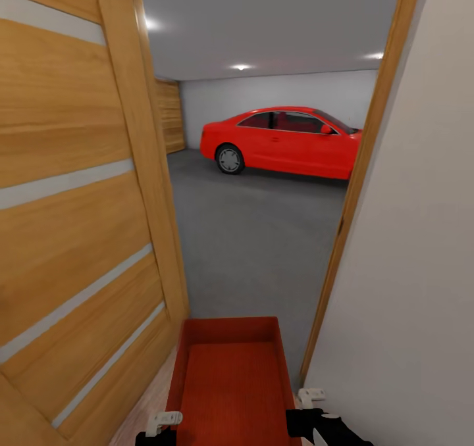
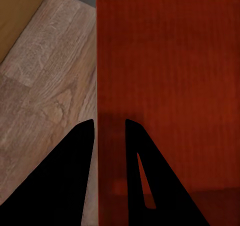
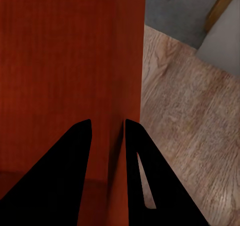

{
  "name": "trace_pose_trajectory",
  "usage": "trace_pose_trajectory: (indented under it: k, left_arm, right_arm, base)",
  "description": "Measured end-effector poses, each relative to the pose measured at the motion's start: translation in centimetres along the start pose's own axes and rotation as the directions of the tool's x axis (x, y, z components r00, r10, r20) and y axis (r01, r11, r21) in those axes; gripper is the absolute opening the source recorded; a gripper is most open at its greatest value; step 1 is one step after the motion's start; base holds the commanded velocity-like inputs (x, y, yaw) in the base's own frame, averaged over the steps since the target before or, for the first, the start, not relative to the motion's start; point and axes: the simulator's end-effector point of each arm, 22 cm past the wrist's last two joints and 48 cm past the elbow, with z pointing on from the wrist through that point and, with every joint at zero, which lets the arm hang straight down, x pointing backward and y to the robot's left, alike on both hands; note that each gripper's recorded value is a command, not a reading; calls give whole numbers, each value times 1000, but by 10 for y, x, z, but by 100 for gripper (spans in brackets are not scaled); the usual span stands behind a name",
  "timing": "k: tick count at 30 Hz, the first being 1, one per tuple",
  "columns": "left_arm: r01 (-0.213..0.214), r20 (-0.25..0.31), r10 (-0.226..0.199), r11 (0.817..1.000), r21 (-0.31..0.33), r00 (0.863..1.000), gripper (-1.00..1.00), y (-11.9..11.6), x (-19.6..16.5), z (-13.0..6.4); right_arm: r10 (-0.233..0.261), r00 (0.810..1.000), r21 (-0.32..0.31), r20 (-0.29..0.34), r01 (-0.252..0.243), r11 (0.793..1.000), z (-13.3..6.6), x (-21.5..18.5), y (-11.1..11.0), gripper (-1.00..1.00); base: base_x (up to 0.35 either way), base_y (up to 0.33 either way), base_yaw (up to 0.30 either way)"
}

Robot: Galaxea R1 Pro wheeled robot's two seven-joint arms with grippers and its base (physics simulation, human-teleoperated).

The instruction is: Move the two storage containers from the living room to the garage. In the garage, place one container on the floor and stack the other container on top of it (either order is fine).

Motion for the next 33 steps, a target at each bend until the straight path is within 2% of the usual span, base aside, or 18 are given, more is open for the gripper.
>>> trace_pose_trajectory:
  k: [9,16,33]
  left_arm:
    - [0,0,0,1000,0,1000,-100,0,0,0]
    - [0,0,0,1000,0,1000,-100,0,0,0]
    - [0,0,0,1000,0,1000,-100,0,0,0]
  right_arm:
    - [0,1000,0,0,0,1000,0,0,0,-100]
    - [0,1000,0,0,0,1000,0,0,0,-100]
    - [0,1000,0,0,0,1000,0,0,0,-100]
  base:
    - [161,239,-259]
    - [168,224,-107]
    - [70,103,-223]
